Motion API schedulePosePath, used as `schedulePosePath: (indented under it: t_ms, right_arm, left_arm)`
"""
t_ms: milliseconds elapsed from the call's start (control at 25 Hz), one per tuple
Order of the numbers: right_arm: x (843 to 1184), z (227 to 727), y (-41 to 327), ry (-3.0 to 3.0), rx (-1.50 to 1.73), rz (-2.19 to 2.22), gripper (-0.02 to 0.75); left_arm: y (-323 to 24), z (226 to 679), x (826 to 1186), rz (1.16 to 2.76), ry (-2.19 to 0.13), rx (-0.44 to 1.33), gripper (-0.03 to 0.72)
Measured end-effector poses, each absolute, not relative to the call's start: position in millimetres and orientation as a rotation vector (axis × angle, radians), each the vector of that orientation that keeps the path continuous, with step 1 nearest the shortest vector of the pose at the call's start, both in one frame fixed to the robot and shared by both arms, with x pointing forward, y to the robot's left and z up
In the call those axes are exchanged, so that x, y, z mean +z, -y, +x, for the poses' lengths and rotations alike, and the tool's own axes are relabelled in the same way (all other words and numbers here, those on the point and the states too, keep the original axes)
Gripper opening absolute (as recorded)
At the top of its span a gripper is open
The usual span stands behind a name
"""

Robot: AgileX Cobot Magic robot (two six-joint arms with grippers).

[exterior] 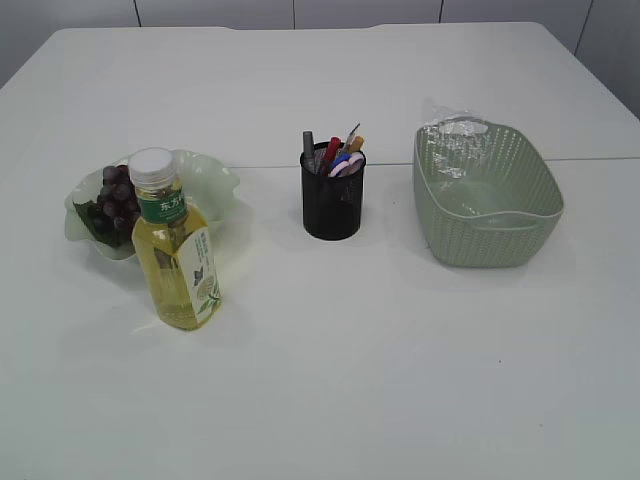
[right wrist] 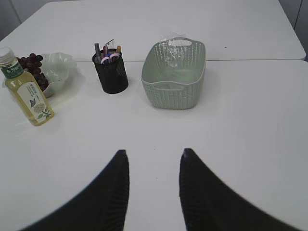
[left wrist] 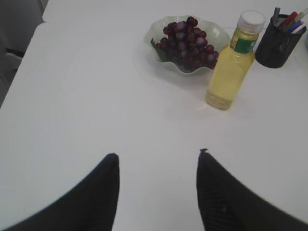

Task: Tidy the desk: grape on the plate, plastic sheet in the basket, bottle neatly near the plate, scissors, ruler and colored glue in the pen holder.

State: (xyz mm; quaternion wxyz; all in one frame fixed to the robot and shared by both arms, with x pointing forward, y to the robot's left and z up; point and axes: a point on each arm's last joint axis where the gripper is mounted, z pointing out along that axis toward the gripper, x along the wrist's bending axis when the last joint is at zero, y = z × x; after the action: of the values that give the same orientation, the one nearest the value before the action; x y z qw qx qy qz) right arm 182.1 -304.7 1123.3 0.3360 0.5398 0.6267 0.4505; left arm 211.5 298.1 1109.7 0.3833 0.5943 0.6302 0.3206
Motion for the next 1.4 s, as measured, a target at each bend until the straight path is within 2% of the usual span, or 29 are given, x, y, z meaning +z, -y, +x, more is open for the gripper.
schedulePosePath:
  t_ms: [160,600,1400]
  right_arm:
    - [1106.4,179.3,305.2,-1.635,1.175,1.418,0.286]
    - [1048.3,214.6,301.1,-1.814,0.960,1.538,0.294]
    - [1042.5,226.6,300.0,-1.780,0.981,1.474,0.294]
  left_arm:
    - [-299.3,196.4,1096.5,1.475,-1.567,0.868,0.386]
    - [-299.3,215.7,1057.6,1.580,-1.684,0.771,0.386]
    - [-299.2,231.2,1055.3,1.499,-1.603,0.843,0.386]
